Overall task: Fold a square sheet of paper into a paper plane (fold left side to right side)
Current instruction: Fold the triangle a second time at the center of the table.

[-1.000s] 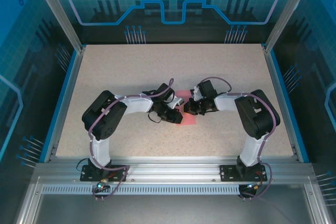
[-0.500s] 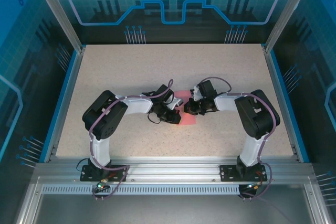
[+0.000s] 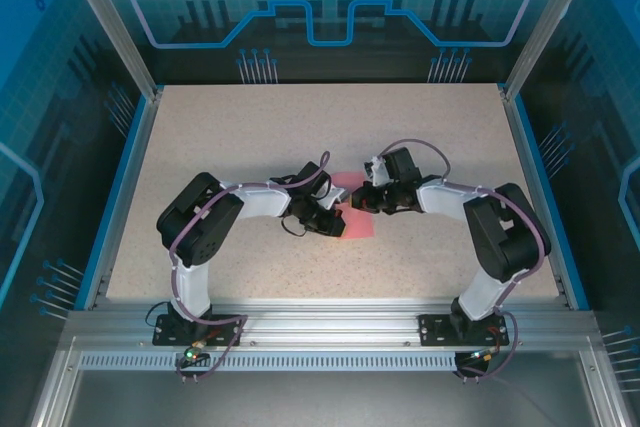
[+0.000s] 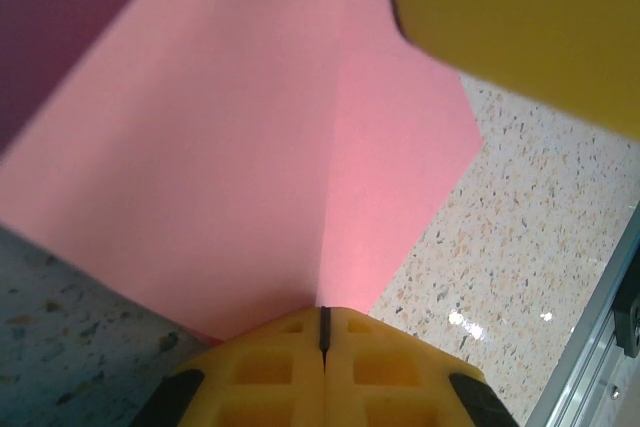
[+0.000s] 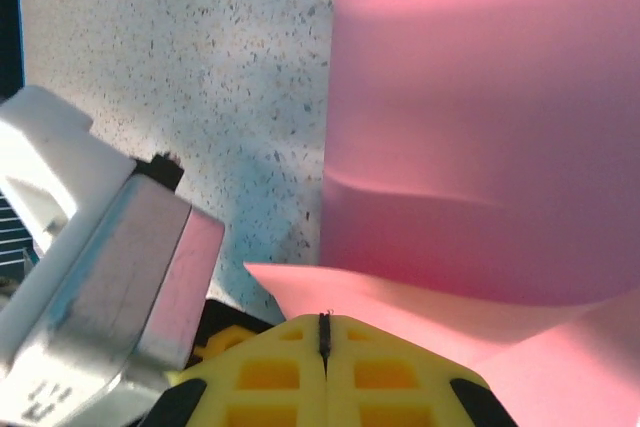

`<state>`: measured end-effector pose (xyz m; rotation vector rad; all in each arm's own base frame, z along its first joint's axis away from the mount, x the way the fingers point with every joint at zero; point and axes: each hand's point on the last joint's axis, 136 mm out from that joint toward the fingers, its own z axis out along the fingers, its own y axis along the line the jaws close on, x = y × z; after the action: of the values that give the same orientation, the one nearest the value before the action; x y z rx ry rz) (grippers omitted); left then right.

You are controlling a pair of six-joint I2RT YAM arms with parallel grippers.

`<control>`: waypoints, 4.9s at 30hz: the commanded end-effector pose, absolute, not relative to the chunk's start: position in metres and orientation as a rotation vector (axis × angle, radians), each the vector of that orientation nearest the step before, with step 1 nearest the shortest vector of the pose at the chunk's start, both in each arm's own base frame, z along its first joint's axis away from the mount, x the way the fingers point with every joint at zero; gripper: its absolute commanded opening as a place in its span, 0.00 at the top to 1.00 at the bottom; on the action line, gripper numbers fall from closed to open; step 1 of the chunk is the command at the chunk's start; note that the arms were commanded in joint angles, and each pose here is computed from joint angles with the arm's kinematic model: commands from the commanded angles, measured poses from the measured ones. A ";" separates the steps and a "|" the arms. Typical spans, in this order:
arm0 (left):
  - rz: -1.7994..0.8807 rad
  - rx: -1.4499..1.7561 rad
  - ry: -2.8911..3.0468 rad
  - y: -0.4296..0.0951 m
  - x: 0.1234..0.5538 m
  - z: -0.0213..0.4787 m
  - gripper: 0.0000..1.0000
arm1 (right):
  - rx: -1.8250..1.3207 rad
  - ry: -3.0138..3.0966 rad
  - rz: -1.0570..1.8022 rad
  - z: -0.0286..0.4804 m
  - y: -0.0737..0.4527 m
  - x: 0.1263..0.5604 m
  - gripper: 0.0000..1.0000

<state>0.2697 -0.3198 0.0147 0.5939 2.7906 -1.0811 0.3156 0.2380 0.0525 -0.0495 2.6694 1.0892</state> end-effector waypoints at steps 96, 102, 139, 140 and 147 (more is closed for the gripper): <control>-1.039 0.588 2.850 -0.315 0.259 0.001 1.00 | -0.012 2.811 1.073 0.012 0.230 0.308 1.00; -1.089 0.622 2.792 -0.327 0.267 0.028 1.00 | 0.020 2.889 0.976 -0.003 0.221 0.306 1.00; -0.978 0.629 2.921 -0.298 0.240 -0.003 1.00 | 0.044 2.966 0.878 -0.012 0.205 0.303 1.00; -0.976 0.624 2.927 -0.296 0.238 -0.003 1.00 | 0.040 2.965 0.879 -0.012 0.206 0.303 1.00; -0.942 0.594 2.953 -0.283 0.229 -0.006 1.00 | 0.040 2.969 0.874 -0.012 0.205 0.303 1.00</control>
<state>0.2626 -0.3142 0.0156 0.6389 2.7649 -1.0416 0.3066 0.2252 0.0106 -0.0134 2.8892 1.0210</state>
